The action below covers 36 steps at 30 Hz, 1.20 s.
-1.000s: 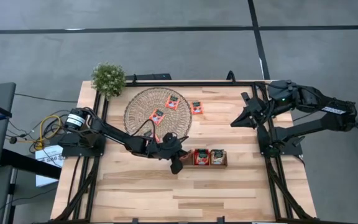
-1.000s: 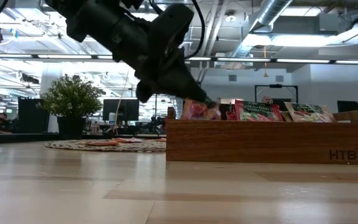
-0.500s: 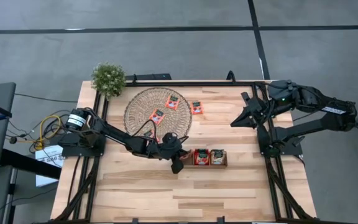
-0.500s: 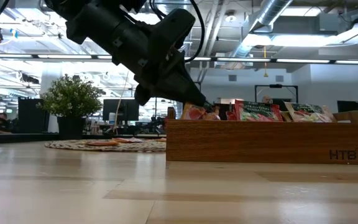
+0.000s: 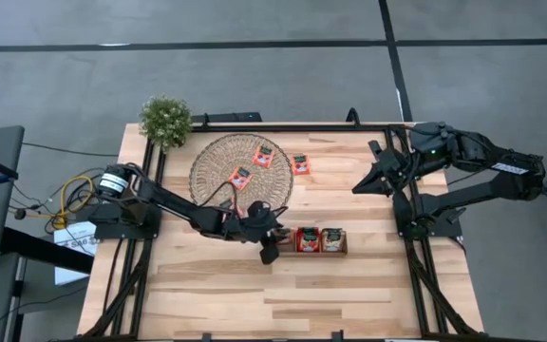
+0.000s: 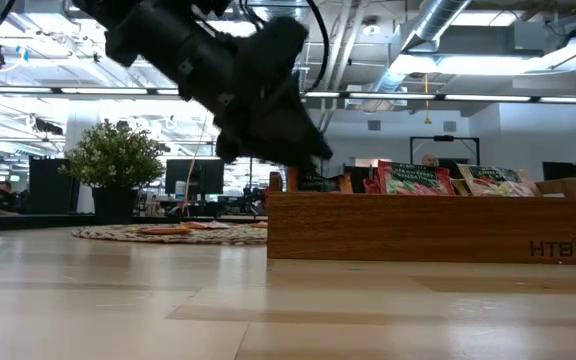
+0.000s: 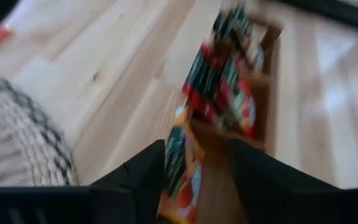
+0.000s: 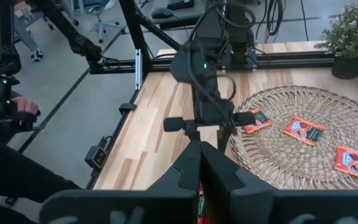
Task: Pick & Place Tea
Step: Put the orange tea bag into the left slot of the wooden organizer
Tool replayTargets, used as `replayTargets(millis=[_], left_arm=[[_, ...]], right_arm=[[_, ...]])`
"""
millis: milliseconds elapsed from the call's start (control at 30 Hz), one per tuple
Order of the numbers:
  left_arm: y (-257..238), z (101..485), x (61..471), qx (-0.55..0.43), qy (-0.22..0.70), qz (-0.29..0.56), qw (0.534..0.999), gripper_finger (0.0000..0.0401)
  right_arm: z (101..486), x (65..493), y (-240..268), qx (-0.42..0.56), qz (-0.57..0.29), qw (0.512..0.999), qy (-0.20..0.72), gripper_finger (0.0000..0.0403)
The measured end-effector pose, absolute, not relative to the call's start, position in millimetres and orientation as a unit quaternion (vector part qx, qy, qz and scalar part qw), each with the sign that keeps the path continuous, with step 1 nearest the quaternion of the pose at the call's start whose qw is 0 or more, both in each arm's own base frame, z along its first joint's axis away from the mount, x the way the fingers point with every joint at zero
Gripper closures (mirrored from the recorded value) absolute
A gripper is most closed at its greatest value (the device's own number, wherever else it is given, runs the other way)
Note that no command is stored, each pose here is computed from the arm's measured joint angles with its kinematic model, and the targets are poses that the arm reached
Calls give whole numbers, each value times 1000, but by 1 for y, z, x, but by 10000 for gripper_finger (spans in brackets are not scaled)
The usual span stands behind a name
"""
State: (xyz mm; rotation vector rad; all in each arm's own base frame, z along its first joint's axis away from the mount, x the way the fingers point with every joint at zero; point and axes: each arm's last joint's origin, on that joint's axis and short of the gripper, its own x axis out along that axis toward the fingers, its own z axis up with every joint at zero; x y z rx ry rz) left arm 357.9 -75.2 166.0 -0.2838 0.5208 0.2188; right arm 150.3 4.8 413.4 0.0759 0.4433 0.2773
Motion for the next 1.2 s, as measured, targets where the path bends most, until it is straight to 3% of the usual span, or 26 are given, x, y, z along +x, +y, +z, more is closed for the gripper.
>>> replayTargets(millis=[267, 400, 700, 1033, 1200], left_arm=[[-69, 236, 340, -90, 210, 109, 967, 219], [-62, 252, 313, -86, 266, 133, 951, 219], [-49, 219, 263, -161, 459, 272, 830, 219], [-10, 195, 253, -176, 490, 333, 786, 219], [21, 194, 253, -202, 522, 303, 771, 219]], right_arm=[[414, 151, 5, 37, 137, 966, 215, 403], [415, 151, 5, 37, 139, 966, 214, 403], [413, 153, 5, 34, 140, 965, 219, 403], [400, 181, 4, 30, 142, 954, 261, 403], [391, 196, 4, 32, 143, 947, 285, 403]])
